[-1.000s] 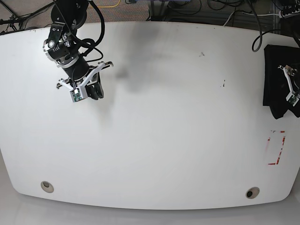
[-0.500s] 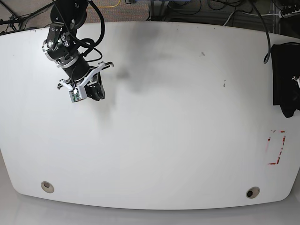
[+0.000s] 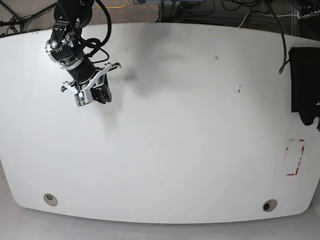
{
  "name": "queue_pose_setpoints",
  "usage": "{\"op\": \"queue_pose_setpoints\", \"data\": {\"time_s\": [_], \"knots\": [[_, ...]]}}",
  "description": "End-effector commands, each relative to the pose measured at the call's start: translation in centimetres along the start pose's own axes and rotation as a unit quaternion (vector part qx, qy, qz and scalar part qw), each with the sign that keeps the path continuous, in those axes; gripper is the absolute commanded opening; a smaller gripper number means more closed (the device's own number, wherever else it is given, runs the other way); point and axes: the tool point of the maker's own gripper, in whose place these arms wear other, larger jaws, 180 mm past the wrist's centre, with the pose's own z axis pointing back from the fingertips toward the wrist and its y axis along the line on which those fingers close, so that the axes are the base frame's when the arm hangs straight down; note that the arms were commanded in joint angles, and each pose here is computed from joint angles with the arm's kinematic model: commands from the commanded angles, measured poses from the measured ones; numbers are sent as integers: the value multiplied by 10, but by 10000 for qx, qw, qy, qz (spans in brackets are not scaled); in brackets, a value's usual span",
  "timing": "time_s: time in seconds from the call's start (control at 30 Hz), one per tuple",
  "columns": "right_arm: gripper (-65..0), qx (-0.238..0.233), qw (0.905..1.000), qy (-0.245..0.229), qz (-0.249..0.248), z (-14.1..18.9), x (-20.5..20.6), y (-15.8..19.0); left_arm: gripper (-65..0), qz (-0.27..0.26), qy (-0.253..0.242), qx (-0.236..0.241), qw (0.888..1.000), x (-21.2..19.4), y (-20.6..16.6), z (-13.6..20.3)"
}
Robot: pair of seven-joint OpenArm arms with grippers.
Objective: Fold the T-shirt properly
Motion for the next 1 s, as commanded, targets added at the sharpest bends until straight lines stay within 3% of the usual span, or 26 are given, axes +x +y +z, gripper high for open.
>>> {"op": "queue_pose_setpoints", "data": {"time_s": [0.0, 0.33, 0.47, 0.77, 0.97], "knots": [[-571, -13, 9991, -395, 180, 3, 26, -5, -278, 10, -249, 291, 9993, 24, 15, 12], [-571, -501, 9947, -574, 685, -2, 36, -28, -278, 143, -1108, 313, 9933, 77, -42, 13], [-571, -660, 9905, -845, 864, -7, 36, -35, -276, 372, -1823, 336, 9820, 117, -78, 13], [-571, -836, 9873, -1226, 573, -2, 12, -46, -276, 1142, -2642, 410, 9568, 145, -146, 27], [-571, -824, 9924, -813, 417, 11, -27, -40, -276, 1564, -2712, 255, 9494, 140, -194, 50]]}}
